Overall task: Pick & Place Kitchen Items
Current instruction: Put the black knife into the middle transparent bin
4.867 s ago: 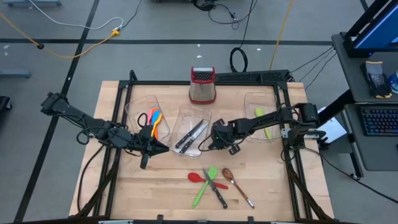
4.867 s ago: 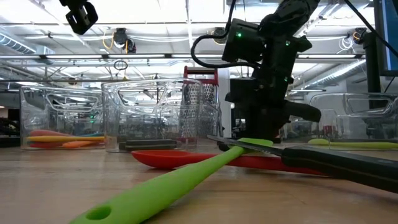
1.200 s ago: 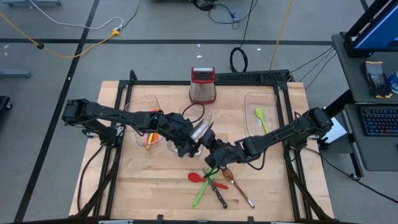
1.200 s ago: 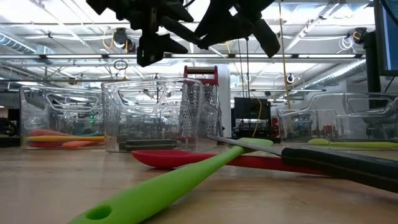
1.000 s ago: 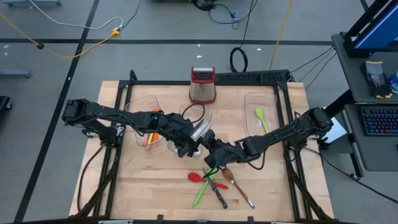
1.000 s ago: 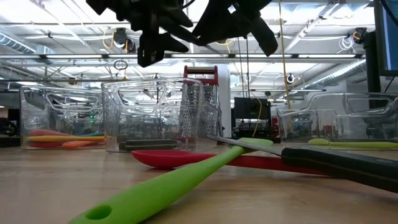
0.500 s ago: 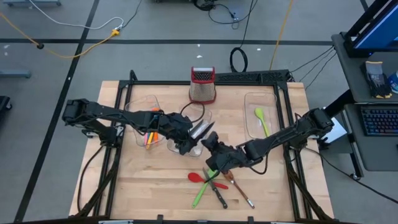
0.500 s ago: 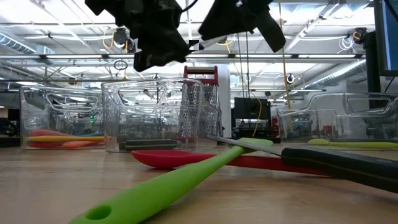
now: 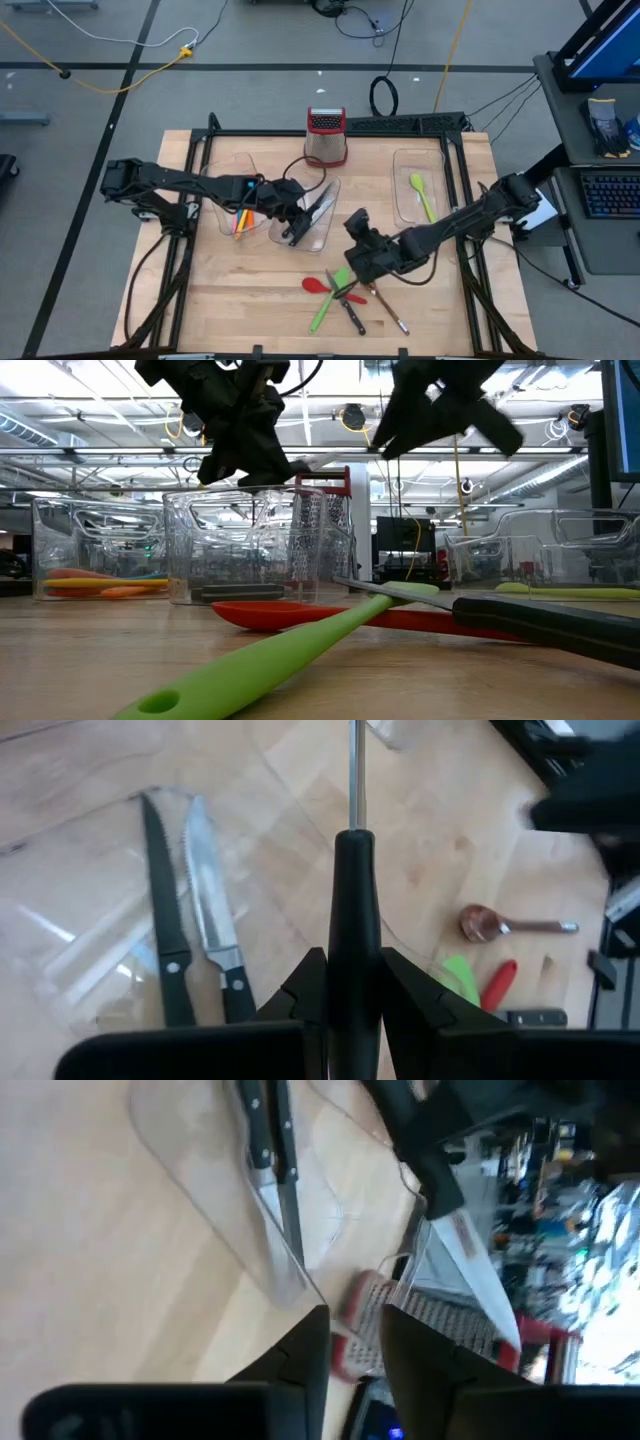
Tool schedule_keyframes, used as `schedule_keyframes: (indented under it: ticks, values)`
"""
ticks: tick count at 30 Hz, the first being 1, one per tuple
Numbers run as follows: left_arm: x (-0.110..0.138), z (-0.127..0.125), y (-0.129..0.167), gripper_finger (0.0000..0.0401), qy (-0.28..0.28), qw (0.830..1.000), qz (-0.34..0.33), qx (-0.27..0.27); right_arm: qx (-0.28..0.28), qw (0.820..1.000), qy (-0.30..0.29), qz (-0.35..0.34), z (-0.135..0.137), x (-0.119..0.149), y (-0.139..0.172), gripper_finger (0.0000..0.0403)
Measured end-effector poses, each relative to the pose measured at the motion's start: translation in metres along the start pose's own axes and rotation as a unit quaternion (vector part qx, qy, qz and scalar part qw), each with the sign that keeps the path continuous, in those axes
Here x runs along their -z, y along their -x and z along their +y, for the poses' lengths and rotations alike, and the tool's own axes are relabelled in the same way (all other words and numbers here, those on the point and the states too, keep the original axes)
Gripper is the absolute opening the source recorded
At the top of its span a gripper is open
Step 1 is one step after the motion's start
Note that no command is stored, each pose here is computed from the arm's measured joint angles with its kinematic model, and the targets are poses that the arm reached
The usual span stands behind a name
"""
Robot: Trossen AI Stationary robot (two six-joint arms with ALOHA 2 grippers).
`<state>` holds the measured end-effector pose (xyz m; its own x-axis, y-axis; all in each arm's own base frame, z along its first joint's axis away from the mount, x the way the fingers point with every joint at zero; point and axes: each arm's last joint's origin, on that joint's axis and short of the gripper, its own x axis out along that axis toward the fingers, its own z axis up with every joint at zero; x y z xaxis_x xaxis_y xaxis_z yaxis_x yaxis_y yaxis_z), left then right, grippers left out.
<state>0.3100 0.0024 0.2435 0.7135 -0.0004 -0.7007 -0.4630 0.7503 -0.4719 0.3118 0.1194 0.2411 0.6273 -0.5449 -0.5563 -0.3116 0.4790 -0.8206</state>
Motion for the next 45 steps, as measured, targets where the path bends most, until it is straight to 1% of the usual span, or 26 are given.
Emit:
schedule_keyframes:
  ticks: [2, 4, 7, 11, 13, 15, 20, 22, 23, 25, 28, 31, 32, 36, 37, 39, 45]
  values:
    - [-0.003, 0.004, 0.000, 0.0048, 0.015, 1.000, -0.002, -0.003, -0.012, 0.999, -0.031, -0.003, -0.002, 0.004, 0.009, 0.0067]
    - [-0.006, 0.007, 0.000, 0.0048, 0.027, 1.000, 0.002, 0.000, -0.037, 0.997, -0.061, -0.011, -0.005, 0.011, 0.021, 0.0044]
    - [-0.009, 0.012, 0.000, 0.0048, 0.053, 0.998, 0.014, 0.007, -0.081, 0.989, -0.114, -0.050, -0.014, 0.017, 0.041, 0.0009]
    - [-0.008, 0.022, 0.001, 0.0048, 0.098, 0.994, 0.046, -0.007, -0.117, 0.971, -0.175, -0.114, -0.027, 0.029, 0.065, 0.0007]
    - [-0.006, 0.026, 0.002, 0.0048, 0.117, 0.991, 0.061, -0.022, -0.123, 0.963, -0.196, -0.139, -0.031, 0.036, 0.075, 0.0003]
    - [-0.005, 0.028, 0.002, 0.0048, 0.128, 0.989, 0.067, -0.031, -0.116, 0.954, -0.216, -0.170, -0.036, 0.042, 0.084, 0.0002]
    - [-0.007, 0.030, 0.002, 0.0048, 0.134, 0.988, 0.067, -0.032, -0.109, 0.939, -0.240, -0.221, -0.037, 0.058, 0.100, 0.0001]
    - [-0.007, 0.032, -0.002, 0.0048, 0.137, 0.988, 0.068, -0.035, -0.109, 0.933, -0.247, -0.237, -0.035, 0.066, 0.105, 0.0001]
    - [-0.008, 0.033, -0.005, 0.0048, 0.140, 0.987, 0.069, -0.035, -0.114, 0.928, -0.253, -0.250, -0.035, 0.070, 0.107, 0.0001]
    - [-0.007, 0.037, -0.013, 0.0048, 0.145, 0.985, 0.085, -0.034, -0.135, 0.912, -0.264, -0.285, -0.033, 0.077, 0.111, 0.0001]
    - [-0.009, 0.043, -0.025, 0.0048, 0.151, 0.983, 0.103, -0.017, -0.163, 0.884, -0.279, -0.337, -0.029, 0.091, 0.114, 0.0001]
    - [-0.015, 0.053, -0.030, 0.0048, 0.161, 0.981, 0.101, -0.021, -0.171, 0.861, -0.307, -0.368, -0.026, 0.107, 0.117, 0.0001]
    - [-0.016, 0.056, -0.030, 0.0048, 0.163, 0.981, 0.099, -0.023, -0.172, 0.855, -0.317, -0.372, -0.024, 0.112, 0.117, 0.0000]
    - [-0.021, 0.064, -0.029, 0.0048, 0.175, 0.979, 0.102, -0.018, -0.173, 0.840, -0.343, -0.383, -0.019, 0.130, 0.118, 0.0000]
    - [-0.022, 0.065, -0.029, 0.0048, 0.177, 0.979, 0.101, -0.019, -0.170, 0.834, -0.349, -0.391, -0.018, 0.132, 0.118, 0.0000]
    - [-0.022, 0.066, -0.028, 0.0048, 0.178, 0.979, 0.101, -0.019, -0.165, 0.828, -0.354, -0.401, -0.017, 0.137, 0.118, 0.0000]
    - [-0.014, 0.063, -0.037, 0.0048, 0.175, 0.976, 0.123, -0.030, -0.164, 0.824, -0.357, -0.408, -0.015, 0.142, 0.118, 0.0000]
